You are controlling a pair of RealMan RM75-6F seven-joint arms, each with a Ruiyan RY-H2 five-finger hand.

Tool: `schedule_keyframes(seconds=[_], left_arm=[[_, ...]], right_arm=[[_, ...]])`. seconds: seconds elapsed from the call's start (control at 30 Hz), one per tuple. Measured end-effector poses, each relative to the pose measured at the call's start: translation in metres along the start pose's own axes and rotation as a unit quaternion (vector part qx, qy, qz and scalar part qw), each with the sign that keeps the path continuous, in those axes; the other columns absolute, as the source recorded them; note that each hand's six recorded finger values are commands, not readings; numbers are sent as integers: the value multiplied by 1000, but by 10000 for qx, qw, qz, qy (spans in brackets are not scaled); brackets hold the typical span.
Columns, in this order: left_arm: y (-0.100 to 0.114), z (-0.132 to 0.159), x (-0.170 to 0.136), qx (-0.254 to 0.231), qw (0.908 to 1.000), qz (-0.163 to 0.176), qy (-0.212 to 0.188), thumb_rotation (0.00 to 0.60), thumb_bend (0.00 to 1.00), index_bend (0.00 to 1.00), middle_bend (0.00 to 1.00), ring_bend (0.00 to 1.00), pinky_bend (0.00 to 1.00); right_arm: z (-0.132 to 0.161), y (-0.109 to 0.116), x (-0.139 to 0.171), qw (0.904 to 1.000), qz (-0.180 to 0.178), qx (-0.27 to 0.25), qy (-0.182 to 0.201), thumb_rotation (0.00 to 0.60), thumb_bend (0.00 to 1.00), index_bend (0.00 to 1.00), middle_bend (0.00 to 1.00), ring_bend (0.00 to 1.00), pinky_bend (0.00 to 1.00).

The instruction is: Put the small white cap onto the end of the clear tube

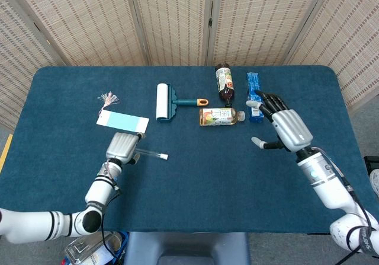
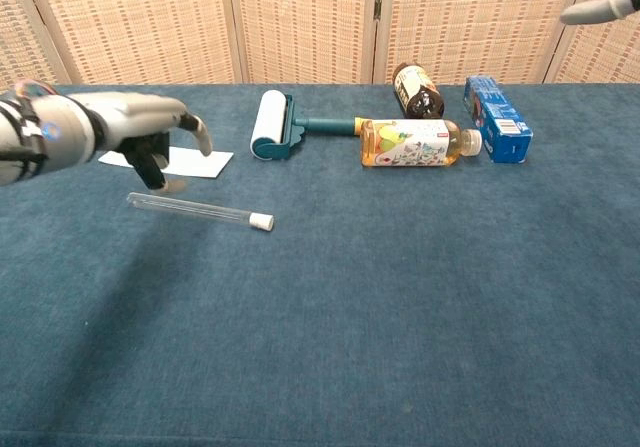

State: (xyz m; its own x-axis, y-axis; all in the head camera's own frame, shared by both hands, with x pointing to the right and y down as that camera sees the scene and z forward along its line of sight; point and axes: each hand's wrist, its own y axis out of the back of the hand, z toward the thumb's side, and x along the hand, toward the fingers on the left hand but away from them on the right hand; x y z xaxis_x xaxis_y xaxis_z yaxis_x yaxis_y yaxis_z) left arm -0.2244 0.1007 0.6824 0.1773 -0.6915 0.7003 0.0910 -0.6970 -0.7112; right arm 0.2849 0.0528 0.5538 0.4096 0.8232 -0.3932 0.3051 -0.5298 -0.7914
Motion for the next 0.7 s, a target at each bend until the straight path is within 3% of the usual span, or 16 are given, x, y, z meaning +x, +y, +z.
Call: schedule_keyframes(seconds=[0.17,0.3,0.53,0.7], left_arm=[[30,-45,-29,-568,9957,725,135,600,376,272,749,724,987],[41,-92,-58,-764,9893,1193,350,600,376,284,647,625,864],[26,-167,-118,-781,9790,1653,904,600,376,271,465,431,563],[15,-193,-157,-770,9721,1890,1158,600,376,272,441,409,502]], right_arm=[[-30,10,28,9983,-152,321,-469,600,303,149,181,26,167],[-53,10,58,9944,-145,662,-807,600,311,149,189,40,202],[-79,7,110,9885,-214,977,-1134,600,312,149,192,40,202],[-89,2,147,9848,-410,1003,-1360,600,312,149,189,40,195]])
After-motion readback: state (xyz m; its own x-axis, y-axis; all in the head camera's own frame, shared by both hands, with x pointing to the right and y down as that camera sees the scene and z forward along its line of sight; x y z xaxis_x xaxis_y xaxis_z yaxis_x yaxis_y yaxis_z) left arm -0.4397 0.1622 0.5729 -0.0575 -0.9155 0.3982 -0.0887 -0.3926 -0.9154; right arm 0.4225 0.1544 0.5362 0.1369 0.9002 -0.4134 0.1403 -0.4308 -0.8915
